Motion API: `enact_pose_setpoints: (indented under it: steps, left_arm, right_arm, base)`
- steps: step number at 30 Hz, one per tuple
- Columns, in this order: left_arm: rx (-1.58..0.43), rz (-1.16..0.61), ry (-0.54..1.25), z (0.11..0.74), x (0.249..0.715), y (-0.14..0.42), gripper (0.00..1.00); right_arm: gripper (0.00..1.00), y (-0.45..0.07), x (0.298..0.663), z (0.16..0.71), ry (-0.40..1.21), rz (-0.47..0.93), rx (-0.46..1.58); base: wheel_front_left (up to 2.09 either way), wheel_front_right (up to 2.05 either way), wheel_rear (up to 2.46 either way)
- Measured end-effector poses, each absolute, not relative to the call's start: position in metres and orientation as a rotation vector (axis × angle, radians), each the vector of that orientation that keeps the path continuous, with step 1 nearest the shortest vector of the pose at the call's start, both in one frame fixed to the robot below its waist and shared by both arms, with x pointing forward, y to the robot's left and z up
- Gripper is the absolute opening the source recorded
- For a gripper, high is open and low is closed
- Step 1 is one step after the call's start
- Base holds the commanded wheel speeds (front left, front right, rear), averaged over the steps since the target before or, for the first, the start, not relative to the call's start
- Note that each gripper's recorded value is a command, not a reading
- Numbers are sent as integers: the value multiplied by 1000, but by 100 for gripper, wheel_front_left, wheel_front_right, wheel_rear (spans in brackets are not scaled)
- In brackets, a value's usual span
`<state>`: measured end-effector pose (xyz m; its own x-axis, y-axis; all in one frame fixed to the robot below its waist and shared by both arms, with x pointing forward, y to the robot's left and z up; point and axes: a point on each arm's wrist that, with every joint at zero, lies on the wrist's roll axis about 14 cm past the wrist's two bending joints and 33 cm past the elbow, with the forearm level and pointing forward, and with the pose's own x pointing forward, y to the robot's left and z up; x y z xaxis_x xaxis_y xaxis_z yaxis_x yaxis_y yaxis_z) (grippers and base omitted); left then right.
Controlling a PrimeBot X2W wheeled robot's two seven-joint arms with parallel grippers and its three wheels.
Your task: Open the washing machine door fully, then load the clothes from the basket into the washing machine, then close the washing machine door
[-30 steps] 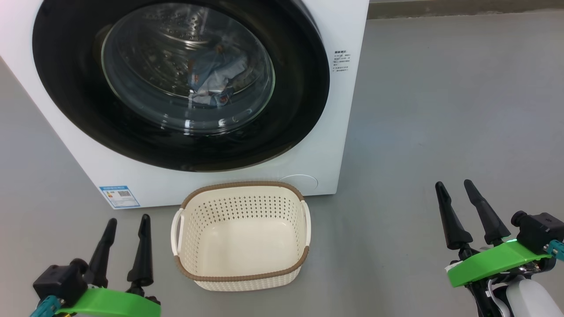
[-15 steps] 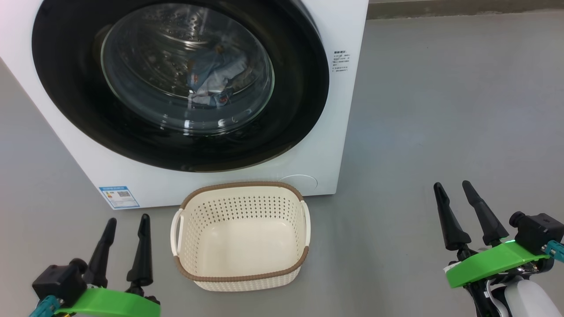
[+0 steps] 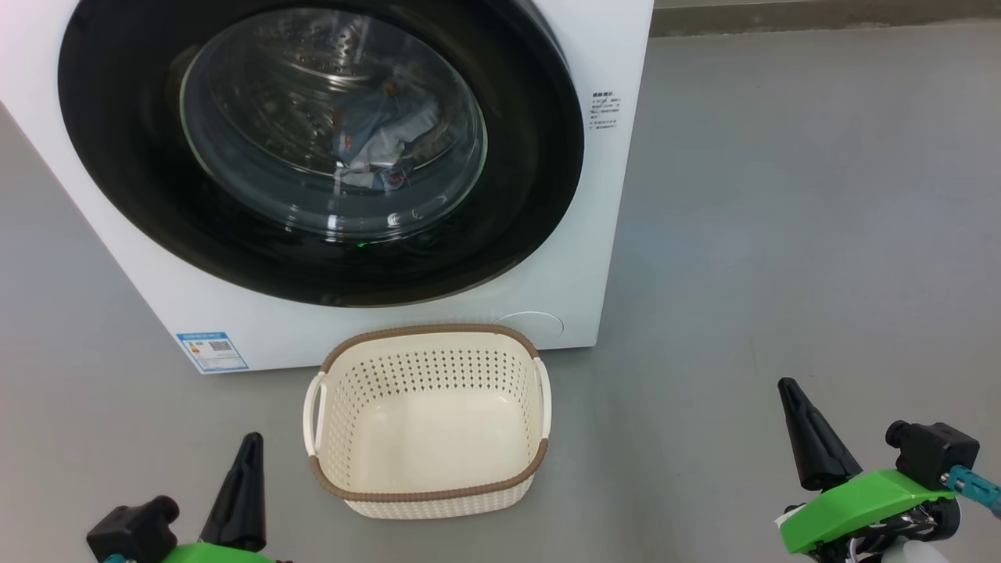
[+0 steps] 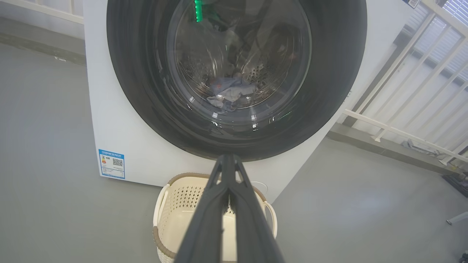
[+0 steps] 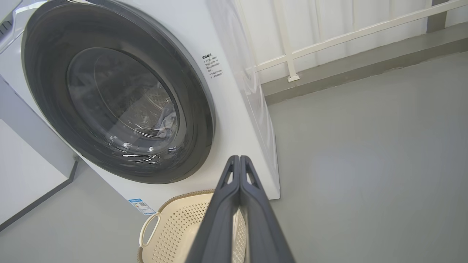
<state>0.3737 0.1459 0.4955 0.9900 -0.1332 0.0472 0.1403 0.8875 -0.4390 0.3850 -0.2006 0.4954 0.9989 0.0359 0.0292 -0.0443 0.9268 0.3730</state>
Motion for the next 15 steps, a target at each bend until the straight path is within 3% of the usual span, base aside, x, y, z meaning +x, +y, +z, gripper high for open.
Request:
enact_pose_setpoints:
  steps: [15]
  left_arm:
    - [-590, -96, 20, 490, 374, 155, 0]
  right_arm:
    - [0, -204, 386, 493, -2, 3, 529]
  base:
    - [0, 0, 0]
